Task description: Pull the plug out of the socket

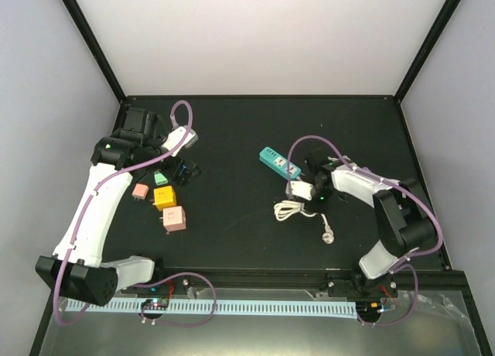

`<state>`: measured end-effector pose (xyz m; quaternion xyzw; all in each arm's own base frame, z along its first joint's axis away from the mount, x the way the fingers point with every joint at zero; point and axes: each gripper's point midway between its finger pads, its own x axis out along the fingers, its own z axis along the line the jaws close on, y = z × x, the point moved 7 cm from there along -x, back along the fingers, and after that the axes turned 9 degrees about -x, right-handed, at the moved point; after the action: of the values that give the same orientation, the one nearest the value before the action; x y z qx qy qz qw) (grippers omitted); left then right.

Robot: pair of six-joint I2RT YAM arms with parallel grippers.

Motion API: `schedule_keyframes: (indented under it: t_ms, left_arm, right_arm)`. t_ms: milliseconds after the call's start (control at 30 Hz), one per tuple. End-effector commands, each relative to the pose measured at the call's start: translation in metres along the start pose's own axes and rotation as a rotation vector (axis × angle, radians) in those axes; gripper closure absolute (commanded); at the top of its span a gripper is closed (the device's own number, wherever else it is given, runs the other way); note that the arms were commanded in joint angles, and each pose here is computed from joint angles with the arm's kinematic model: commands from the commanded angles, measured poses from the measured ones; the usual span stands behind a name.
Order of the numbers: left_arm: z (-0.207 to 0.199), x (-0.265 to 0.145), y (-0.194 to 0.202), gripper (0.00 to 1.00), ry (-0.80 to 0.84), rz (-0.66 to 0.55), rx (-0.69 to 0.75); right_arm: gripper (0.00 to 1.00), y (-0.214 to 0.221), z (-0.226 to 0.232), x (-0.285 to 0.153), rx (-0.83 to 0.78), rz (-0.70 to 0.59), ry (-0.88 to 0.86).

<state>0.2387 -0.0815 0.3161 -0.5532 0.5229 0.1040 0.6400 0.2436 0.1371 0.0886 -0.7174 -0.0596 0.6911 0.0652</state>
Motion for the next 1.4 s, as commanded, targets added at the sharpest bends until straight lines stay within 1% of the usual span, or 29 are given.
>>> schedule_keyframes:
  t_ms: [0, 67, 133, 200, 267, 367, 500, 533, 567, 600, 667, 800, 867, 933, 1067, 1233, 1300, 1367]
  left_arm:
    - [0.0, -0.006, -0.006, 0.01, -0.007, -0.038, -0.006]
    - [0.002, -0.004, -0.006, 0.01, -0.012, -0.043, -0.013]
    - [0.003, -0.001, -0.007, 0.01, -0.009, -0.049, -0.026]
    - [0.003, 0.001, -0.009, 0.01, 0.0, -0.052, -0.05]
    - [0.005, 0.002, -0.012, 0.01, 0.0, -0.056, -0.068]
    - [0.005, 0.0, -0.02, 0.01, -0.001, -0.073, -0.081]
    - [0.005, -0.006, -0.036, 0.01, 0.002, -0.134, -0.08]
    - [0.004, -0.009, -0.042, 0.01, 0.008, -0.144, -0.075]
    - [0.004, -0.016, -0.049, 0.01, 0.008, -0.161, -0.07]
    - [0.007, -0.016, -0.057, 0.01, 0.0, -0.157, -0.071]
    - [0.014, -0.028, -0.074, 0.01, -0.075, -0.192, -0.077]
    - [0.034, -0.055, -0.098, 0.01, -0.205, -0.315, -0.121]
    - [0.045, -0.066, -0.103, 0.01, -0.237, -0.361, -0.161]
    - [0.056, -0.07, -0.103, 0.01, -0.253, -0.385, -0.202]
    - [0.083, -0.063, -0.089, 0.01, -0.251, -0.373, -0.311]
    - [0.117, -0.047, -0.052, 0.01, -0.282, -0.333, -0.406]
    - [0.124, -0.044, -0.038, 0.01, -0.281, -0.322, -0.434]
    - [0.128, -0.042, -0.026, 0.01, -0.289, -0.309, -0.451]
  right_arm:
    - [0.57, 0.049, 0.007, -0.003, 0.024, 0.106, -0.016]
    - [0.55, 0.062, 0.008, -0.007, 0.045, 0.118, -0.007]
    - [0.49, 0.069, 0.009, -0.011, 0.056, 0.12, 0.005]
    - [0.37, 0.069, 0.011, -0.02, 0.061, 0.112, 0.028]
    - [0.28, 0.064, 0.01, -0.034, 0.072, 0.079, 0.042]
    - [0.21, 0.051, 0.007, -0.062, 0.096, 0.006, 0.056]
    - [0.11, 0.026, -0.006, -0.119, 0.11, -0.135, 0.12]
    - [0.08, 0.02, -0.01, -0.134, 0.116, -0.172, 0.141]
    - [0.02, 0.012, -0.015, -0.149, 0.12, -0.211, 0.167]
    - [0.0, 0.006, -0.02, -0.166, 0.128, -0.253, 0.194]
    - [0.0, -0.008, -0.032, -0.198, 0.15, -0.336, 0.252]
    - [0.0, -0.032, -0.059, -0.263, 0.256, -0.533, 0.417]
    - [0.0, -0.04, -0.065, -0.287, 0.307, -0.638, 0.488]
    - [0.0, -0.043, -0.067, -0.301, 0.354, -0.72, 0.537]
    - [0.0, -0.029, -0.075, -0.31, 0.49, -0.834, 0.615]
    - [0.0, 0.026, -0.084, -0.308, 0.763, -0.993, 0.679]
    - [0.0, 0.047, -0.083, -0.301, 0.839, -1.017, 0.697]
    - [0.0, 0.068, -0.082, -0.287, 0.913, -1.01, 0.719]
